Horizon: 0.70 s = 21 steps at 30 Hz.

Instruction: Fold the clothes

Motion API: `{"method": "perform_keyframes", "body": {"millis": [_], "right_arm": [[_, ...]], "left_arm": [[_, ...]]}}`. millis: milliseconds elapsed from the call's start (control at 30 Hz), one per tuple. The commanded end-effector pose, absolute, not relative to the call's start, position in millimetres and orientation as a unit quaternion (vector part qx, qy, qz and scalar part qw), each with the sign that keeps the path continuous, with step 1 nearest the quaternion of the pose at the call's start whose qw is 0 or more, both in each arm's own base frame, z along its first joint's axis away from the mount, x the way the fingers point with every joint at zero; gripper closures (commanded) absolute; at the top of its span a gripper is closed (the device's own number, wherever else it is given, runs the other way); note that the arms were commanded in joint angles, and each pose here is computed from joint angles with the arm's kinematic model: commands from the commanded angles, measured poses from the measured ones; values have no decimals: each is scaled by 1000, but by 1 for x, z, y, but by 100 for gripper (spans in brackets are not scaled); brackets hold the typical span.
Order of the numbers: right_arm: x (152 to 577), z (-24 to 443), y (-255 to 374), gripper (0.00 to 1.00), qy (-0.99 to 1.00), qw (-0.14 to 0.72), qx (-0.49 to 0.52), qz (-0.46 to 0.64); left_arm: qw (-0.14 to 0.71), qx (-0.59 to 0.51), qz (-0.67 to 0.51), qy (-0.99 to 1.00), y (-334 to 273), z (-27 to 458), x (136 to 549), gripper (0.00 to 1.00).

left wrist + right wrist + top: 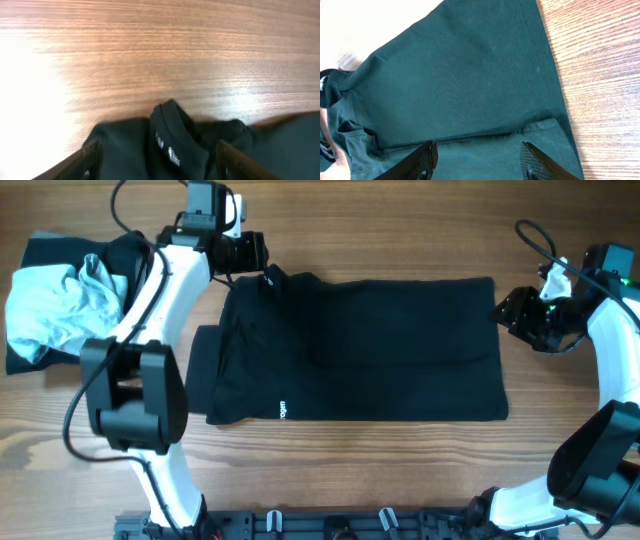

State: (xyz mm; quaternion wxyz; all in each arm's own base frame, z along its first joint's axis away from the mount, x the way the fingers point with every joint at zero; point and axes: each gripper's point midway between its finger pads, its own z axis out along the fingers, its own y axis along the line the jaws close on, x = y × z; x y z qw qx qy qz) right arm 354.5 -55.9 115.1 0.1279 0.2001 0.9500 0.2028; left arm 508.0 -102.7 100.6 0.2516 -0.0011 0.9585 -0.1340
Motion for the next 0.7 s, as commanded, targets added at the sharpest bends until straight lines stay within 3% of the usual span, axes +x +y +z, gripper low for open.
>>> {"method": "perform_keyframes", "body": {"millis": [0,100,167,200,233,367,467,500,533,567,600,667], "right_arm": [[356,116,-52,43,951,126,189,210],[354,116,-51,44,951,123,192,211],[355,116,-52,44,950,125,193,210],[356,117,-52,45,950,127,192,210],[356,117,-52,45,950,127,192,210],[356,117,-52,47,950,127,192,210],[357,117,-52,47,950,129,191,210],[358,117,-53,47,950,131,191,209],[359,117,-53,47,950,133,190,209],[360,118,-53,47,950,136,190,209],[361,118,-54,47,950,138,189,208],[363,118,-54,47,949,143,188,208]], "left_arm": [[208,54,-181,960,-134,59,501,24],[219,56,-170,959,-132,59,506,30],[224,54,-151,961,-126,58,508,55],[223,62,-148,961,-126,57,507,81],[222,61,-149,962,-126,57,507,96],[229,60,-149,960,-122,110,486,96],[173,58,-132,974,-118,124,443,96],[127,55,-126,982,-115,116,423,93],[98,53,-122,986,-113,109,410,73],[71,50,-118,989,-112,103,400,61],[60,49,-117,990,-111,101,395,38],[70,49,-108,990,-108,101,400,20]]}}
